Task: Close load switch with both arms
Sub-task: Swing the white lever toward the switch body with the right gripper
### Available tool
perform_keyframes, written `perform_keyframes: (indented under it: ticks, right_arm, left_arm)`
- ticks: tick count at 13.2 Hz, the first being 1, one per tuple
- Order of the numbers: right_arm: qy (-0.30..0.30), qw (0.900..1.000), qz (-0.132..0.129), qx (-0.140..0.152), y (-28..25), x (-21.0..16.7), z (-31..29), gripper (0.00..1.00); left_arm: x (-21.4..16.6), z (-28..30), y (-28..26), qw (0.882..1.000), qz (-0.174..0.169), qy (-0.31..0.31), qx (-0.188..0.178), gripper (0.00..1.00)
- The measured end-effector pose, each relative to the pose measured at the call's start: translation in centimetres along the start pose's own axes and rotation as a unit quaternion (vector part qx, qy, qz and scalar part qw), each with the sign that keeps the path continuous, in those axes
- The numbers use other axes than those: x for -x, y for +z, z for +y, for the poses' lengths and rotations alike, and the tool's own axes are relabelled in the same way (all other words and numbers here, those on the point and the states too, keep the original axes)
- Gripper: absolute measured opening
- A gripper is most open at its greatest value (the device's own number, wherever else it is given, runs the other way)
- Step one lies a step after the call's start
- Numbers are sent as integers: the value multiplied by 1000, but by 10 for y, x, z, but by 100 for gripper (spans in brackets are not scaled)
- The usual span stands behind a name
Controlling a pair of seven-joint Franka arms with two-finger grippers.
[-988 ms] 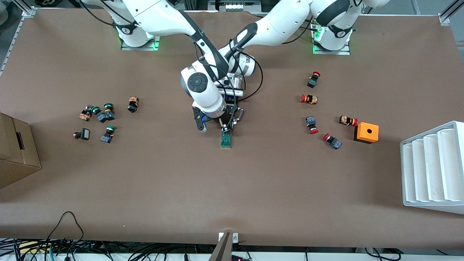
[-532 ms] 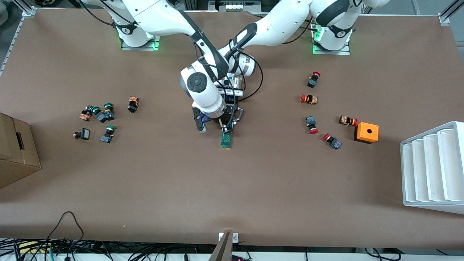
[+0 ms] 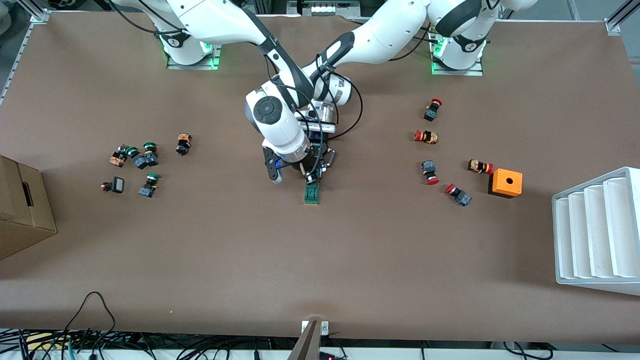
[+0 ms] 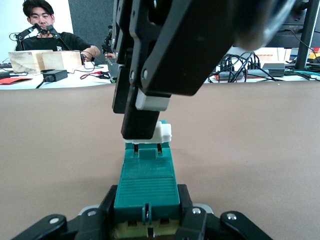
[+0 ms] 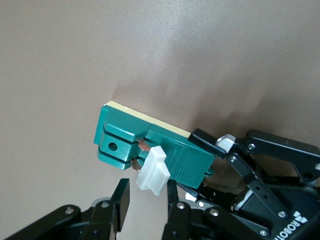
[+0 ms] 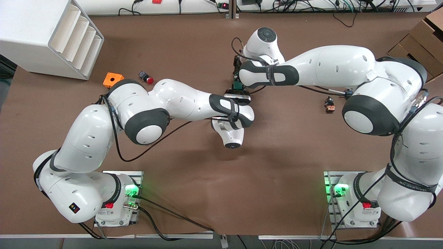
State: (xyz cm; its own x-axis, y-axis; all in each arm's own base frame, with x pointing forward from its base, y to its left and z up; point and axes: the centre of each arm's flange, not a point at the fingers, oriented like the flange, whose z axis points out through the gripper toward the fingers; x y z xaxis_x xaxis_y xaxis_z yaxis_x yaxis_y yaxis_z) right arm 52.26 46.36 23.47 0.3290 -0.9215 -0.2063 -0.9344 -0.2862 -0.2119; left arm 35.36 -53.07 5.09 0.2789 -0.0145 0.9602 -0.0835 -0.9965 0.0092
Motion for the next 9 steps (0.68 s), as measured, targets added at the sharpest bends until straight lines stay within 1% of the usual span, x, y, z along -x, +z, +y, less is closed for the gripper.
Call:
perform_keyframes:
  ticks: [1,2,4,5,9]
  right_arm:
    - [0,1000,0,0,0,0,0,33]
    - [0,1000,0,2,0,0,0,29]
    - [0,1000,0,2,0,0,0,29]
    - [0,1000,1,4,0,0,1,24]
    - [0,1000,1,5,0,0,1,22]
  left_arm:
    - [0,0,0,1000,0,0,0,51]
    - [0,0,0,1000,0,0,0,51]
    - [0,0,0,1000,0,0,0,51]
    - [0,0,0,1000,0,0,0,51]
    - [0,0,0,1000,0,0,0,51]
